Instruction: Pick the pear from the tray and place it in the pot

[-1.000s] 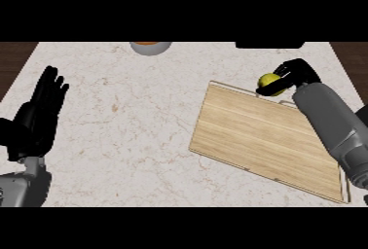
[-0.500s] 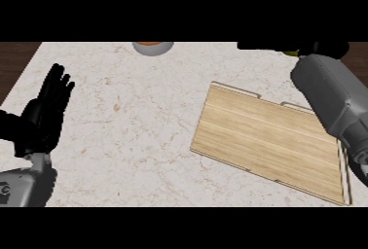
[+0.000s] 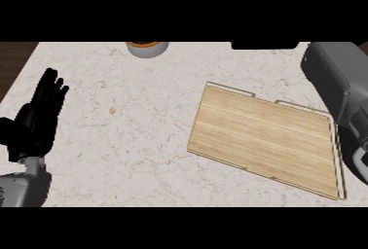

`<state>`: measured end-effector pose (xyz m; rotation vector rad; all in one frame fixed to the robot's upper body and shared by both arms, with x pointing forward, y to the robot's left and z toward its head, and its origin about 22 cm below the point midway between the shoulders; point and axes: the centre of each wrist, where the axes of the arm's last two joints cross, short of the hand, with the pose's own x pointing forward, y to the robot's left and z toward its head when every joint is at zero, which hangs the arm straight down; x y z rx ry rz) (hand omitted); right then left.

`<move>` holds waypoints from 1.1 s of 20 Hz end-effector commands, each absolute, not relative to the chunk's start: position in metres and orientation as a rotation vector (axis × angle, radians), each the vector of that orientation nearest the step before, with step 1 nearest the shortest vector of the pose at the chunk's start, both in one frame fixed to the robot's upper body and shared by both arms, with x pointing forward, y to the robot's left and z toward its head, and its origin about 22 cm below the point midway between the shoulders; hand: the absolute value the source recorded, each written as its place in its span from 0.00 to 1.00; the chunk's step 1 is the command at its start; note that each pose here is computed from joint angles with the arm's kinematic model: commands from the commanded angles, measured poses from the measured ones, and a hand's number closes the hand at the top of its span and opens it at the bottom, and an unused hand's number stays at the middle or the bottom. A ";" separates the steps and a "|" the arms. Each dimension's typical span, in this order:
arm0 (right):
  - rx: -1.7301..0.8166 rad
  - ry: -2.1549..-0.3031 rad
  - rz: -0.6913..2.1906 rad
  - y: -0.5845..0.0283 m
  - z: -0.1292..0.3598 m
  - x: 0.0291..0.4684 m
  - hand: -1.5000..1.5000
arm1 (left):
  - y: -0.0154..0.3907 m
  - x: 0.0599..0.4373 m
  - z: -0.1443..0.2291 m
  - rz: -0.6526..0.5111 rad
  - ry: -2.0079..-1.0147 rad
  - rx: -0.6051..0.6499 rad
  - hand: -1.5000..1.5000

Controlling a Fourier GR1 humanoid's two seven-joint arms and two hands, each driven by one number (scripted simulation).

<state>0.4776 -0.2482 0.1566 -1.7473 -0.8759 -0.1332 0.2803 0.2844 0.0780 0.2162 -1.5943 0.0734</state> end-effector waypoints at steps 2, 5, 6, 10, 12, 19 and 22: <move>-1.713 -0.838 -0.388 -0.256 0.135 0.472 1.00 | 0.288 0.281 0.078 0.097 -1.603 0.251 0.50; -1.737 -0.798 -0.394 -0.286 0.135 0.467 1.00 | 0.304 0.274 0.095 0.098 -1.580 0.244 0.50; -1.720 -0.801 -0.434 -0.284 0.130 0.466 1.00 | 0.295 0.279 0.085 0.100 -1.582 0.228 0.50; -1.746 -0.780 -0.462 -0.327 0.125 0.453 1.00 | 0.288 0.270 0.078 0.093 -1.588 0.238 0.50; -1.716 -0.902 -0.574 -0.336 0.128 0.450 1.00 | 0.286 0.275 0.076 0.100 -1.569 0.228 0.50; -1.964 -0.383 -0.291 -0.427 0.080 0.394 1.00 | 0.296 0.275 0.087 0.099 -1.602 0.237 0.50; -1.963 -0.361 -0.275 -0.438 0.062 0.378 1.00 | 0.273 0.269 0.085 0.089 -1.606 0.233 0.50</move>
